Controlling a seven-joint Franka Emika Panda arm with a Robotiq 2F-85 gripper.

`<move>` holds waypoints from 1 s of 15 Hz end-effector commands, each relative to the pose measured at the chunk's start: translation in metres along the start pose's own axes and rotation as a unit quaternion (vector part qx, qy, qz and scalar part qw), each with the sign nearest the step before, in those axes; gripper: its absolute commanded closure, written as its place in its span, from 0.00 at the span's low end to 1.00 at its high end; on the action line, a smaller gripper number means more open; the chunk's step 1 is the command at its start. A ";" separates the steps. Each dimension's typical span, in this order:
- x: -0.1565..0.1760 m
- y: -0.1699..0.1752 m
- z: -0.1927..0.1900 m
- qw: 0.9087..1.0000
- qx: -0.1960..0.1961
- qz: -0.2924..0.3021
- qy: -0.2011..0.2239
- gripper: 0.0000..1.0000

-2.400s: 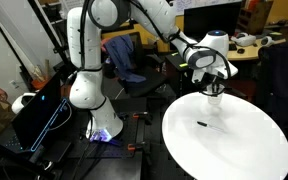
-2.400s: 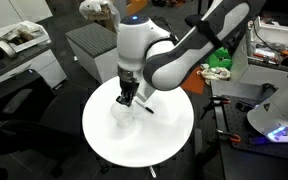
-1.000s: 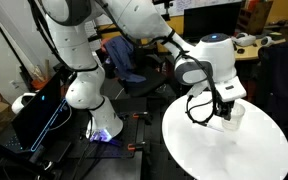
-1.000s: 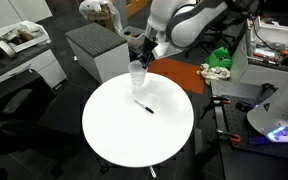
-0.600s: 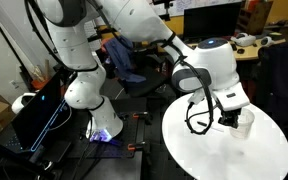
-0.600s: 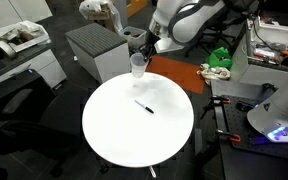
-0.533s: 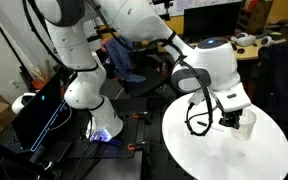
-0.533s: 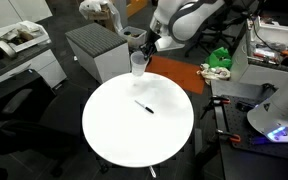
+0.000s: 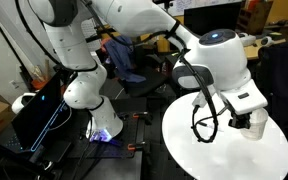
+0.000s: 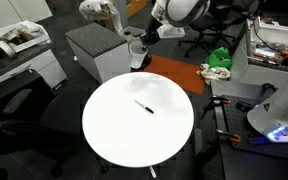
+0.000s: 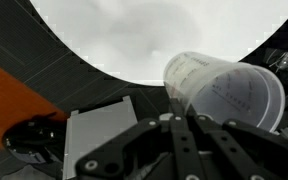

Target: Remove the pen from the cup and then move the cup to the right

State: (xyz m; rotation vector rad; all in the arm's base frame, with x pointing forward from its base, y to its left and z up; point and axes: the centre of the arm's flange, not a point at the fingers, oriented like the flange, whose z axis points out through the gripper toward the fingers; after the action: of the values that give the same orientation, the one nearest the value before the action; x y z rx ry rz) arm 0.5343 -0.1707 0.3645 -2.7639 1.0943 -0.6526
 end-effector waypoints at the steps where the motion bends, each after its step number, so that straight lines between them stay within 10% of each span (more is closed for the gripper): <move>1: 0.028 0.015 -0.007 0.999 0.021 -0.014 -0.032 0.99; 15: 0.037 0.038 0.050 0.984 -0.049 -0.082 -0.152 0.99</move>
State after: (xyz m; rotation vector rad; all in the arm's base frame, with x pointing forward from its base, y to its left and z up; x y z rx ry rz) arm 0.5416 -0.2250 0.3337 -2.8935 0.8728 -0.2568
